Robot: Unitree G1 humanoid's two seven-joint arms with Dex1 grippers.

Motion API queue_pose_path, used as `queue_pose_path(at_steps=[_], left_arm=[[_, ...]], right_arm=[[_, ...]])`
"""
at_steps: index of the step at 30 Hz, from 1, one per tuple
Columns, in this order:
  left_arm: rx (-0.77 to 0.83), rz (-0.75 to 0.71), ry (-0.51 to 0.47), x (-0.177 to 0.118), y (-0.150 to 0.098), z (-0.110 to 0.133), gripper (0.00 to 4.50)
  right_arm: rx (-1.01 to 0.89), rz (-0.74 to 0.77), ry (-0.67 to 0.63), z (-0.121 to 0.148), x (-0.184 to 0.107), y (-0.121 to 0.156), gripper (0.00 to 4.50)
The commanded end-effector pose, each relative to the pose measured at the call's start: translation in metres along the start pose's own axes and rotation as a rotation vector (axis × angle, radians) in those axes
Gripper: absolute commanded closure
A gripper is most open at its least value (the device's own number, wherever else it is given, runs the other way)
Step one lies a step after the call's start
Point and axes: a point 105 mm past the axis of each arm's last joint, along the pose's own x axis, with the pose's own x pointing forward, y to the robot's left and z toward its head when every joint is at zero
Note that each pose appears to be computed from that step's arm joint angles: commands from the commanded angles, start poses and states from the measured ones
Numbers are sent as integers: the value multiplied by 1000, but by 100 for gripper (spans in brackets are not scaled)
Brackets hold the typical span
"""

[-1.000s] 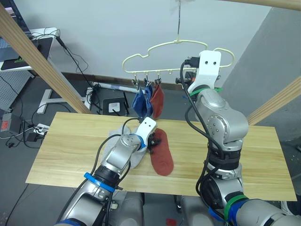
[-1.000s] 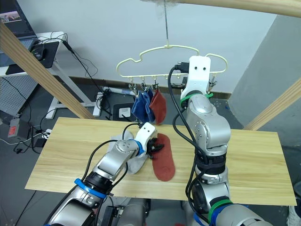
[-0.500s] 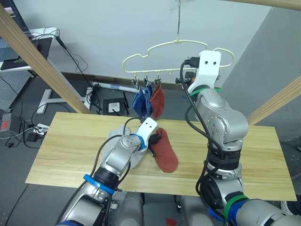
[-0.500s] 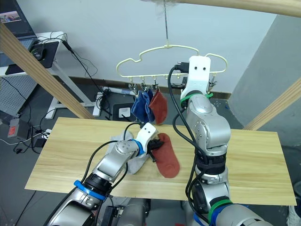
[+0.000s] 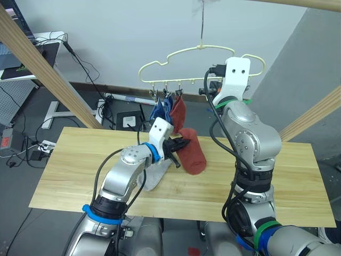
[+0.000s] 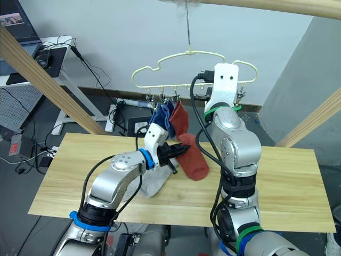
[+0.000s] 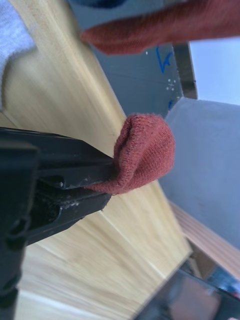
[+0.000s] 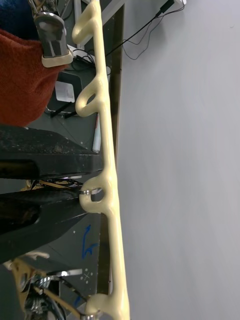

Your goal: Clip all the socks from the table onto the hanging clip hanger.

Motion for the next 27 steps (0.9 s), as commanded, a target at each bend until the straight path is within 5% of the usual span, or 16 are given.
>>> queue_pose_path(at_steps=[1,8,27], left_arm=[[-21,-10,-102,0,-1,30,445],[-70,-15,-205,11,4,53,445],[-74,-51,-269,45,3,69,445]], right_arm=[[19,27,-65,17,-7,5,450],[41,46,-59,19,-6,8,450],[60,57,-51,21,-6,10,450]])
